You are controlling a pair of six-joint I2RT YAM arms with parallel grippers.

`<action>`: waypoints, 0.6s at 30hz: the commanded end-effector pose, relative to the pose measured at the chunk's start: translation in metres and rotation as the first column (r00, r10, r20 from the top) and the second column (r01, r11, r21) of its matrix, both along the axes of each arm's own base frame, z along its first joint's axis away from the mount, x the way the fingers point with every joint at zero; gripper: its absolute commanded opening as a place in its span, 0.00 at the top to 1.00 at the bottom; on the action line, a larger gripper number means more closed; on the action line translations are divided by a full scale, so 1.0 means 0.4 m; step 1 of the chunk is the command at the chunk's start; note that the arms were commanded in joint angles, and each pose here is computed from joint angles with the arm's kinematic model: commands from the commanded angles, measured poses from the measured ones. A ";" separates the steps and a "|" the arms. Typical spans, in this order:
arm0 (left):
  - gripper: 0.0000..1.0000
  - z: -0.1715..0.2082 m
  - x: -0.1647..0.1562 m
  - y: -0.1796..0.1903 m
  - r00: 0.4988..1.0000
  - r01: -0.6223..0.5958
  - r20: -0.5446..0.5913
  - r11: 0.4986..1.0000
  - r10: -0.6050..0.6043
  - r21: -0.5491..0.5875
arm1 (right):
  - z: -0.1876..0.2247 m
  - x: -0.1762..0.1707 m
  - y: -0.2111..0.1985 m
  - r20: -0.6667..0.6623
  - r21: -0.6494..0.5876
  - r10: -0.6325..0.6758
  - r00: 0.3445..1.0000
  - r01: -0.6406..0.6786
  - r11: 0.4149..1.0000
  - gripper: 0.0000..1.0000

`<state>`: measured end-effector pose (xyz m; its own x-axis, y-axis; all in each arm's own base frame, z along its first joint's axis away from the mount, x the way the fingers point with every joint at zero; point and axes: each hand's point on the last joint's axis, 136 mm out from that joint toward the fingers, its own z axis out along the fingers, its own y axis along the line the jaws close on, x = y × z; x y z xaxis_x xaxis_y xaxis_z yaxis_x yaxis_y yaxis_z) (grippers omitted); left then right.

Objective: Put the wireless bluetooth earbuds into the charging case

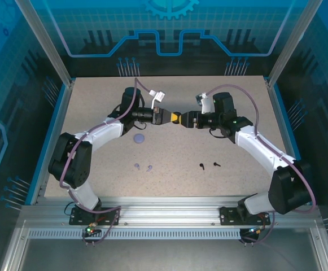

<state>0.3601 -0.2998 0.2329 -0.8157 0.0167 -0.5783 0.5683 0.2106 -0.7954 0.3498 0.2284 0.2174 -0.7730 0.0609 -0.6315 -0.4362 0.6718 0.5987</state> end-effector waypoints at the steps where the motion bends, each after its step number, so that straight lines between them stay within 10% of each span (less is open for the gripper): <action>1: 1.00 0.080 -0.015 0.003 0.996 0.050 0.076 0.998 -0.047 -0.037 | 0.005 0.035 -0.011 0.025 -0.015 -0.018 1.000 0.019 1.000 0.34; 18: 1.00 0.082 -0.029 0.004 0.995 0.068 0.079 0.997 -0.064 -0.043 | 0.040 0.013 -0.063 0.015 0.054 -0.031 0.999 0.030 0.998 0.39</action>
